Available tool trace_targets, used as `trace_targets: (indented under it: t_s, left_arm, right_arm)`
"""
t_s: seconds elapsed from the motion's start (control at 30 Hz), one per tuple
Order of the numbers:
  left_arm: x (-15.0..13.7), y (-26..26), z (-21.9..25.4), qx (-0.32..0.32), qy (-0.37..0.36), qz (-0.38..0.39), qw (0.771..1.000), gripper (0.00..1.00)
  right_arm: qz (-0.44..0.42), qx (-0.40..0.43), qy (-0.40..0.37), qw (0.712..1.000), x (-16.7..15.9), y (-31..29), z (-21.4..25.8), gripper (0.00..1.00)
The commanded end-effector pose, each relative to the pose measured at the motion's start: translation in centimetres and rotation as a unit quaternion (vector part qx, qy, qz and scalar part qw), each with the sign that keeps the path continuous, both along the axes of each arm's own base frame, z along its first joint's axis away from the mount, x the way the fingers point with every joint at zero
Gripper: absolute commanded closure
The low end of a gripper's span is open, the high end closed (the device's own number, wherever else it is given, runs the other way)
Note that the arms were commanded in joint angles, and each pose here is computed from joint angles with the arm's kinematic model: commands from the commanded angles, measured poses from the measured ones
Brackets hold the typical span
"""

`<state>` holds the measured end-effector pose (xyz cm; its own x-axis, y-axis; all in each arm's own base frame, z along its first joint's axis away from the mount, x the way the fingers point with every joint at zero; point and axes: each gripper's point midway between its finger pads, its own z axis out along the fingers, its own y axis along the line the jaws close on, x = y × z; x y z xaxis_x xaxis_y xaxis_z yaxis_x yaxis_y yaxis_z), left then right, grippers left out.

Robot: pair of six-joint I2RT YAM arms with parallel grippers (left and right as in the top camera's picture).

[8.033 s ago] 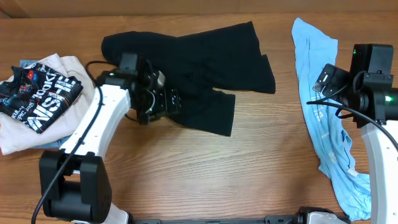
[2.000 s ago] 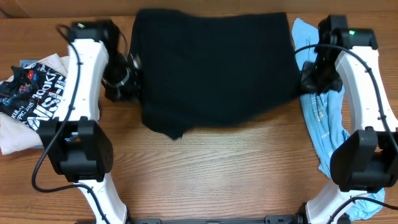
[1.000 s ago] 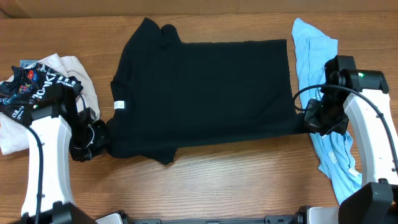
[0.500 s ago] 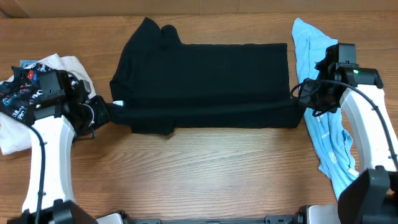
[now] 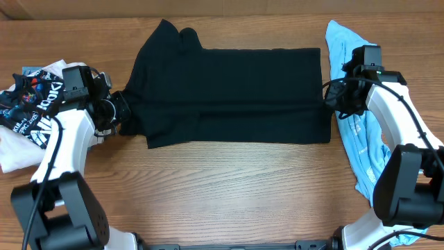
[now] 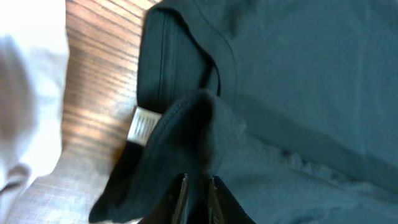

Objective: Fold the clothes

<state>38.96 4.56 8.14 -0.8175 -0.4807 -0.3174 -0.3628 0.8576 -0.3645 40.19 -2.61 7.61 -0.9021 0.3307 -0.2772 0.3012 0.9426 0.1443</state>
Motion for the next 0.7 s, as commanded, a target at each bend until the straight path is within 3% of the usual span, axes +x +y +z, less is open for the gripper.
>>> trace_targets:
  t_s: [0.0,0.33,0.5,0.6,0.67]
  left_arm:
    - [0.6,0.1,-1.8,-0.008,0.010,0.011,1.000,0.82]
    - [2.6,-0.4,-1.9,-0.015,-0.023,0.003,1.000,0.75]
    - [3.0,-1.7,-1.3,-0.050,-0.038,-0.016,0.998,0.73]
    - [2.6,-2.4,-1.4,-0.056,-0.030,-0.023,0.998,0.57]
    - [2.2,-2.3,-1.8,-0.045,-0.018,-0.024,0.999,0.56]
  right_arm:
    - [0.002,-0.004,-0.019,1.000,0.9,-0.2,0.3,0.96]
    - [0.002,-0.005,-0.037,0.999,1.8,-0.3,0.3,0.96]
    - [0.006,0.008,-0.019,1.000,1.6,0.2,-1.0,0.96]
    - [0.007,0.010,-0.021,1.000,1.8,0.2,-1.2,0.96]
    - [0.007,0.010,-0.022,1.000,1.9,0.2,-1.2,0.96]
